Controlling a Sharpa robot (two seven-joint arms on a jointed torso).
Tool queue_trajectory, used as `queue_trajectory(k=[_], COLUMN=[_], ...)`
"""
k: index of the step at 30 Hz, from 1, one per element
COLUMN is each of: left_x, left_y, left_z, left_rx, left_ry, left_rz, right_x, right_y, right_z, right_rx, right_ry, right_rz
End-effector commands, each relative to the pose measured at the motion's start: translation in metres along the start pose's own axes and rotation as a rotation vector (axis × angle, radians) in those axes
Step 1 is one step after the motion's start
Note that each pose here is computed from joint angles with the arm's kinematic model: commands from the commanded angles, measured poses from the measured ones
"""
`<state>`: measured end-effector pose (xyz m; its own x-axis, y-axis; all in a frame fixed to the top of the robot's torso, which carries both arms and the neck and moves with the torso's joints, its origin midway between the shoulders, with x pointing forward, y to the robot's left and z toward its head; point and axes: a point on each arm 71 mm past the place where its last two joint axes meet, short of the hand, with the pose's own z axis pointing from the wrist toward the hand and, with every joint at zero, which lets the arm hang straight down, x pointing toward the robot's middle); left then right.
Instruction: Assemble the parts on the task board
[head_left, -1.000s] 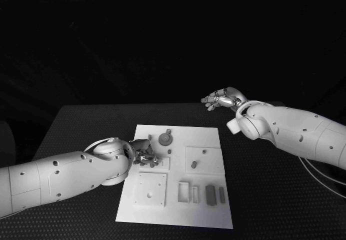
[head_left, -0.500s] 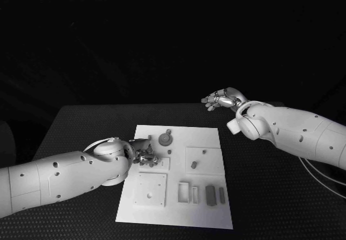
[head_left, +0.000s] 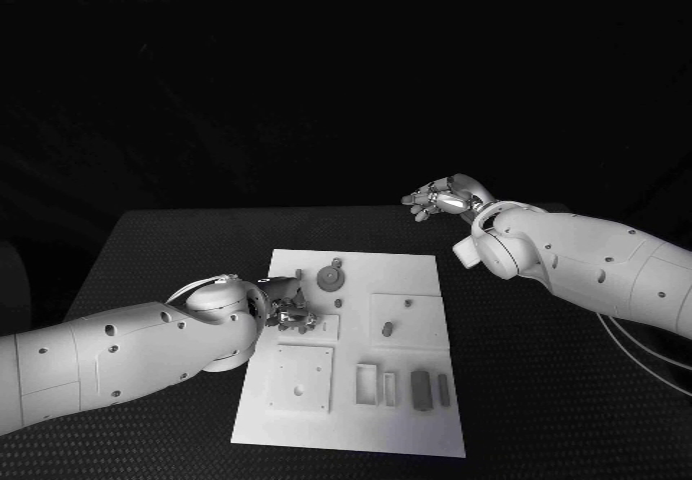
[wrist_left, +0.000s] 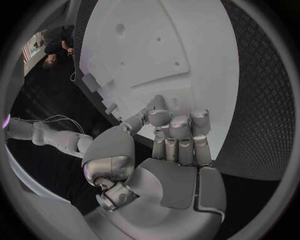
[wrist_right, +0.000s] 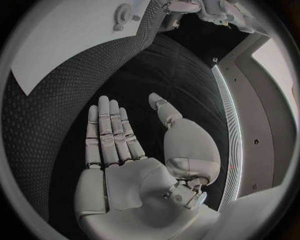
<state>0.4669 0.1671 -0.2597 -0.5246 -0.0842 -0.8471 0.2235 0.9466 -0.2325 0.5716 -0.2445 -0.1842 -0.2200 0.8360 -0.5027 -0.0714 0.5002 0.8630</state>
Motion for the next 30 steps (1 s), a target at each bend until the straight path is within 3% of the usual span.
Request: queue_trajectory(k=[1,30], left_x=[0.0031,0.0043], left_y=[0.0,0.0025], left_z=[-0.0002,-0.0013], left_rx=[-0.004,-0.027], left_ry=[0.022,0.035], left_rz=[0.016,0.036], right_x=[0.0015,0.0014], right_y=[0.0006,0.0002], right_z=[-0.0001,-0.0002], right_rx=[-0.006,-0.005], right_ry=[0.015,0.017], right_rz=[0.004,0.006])
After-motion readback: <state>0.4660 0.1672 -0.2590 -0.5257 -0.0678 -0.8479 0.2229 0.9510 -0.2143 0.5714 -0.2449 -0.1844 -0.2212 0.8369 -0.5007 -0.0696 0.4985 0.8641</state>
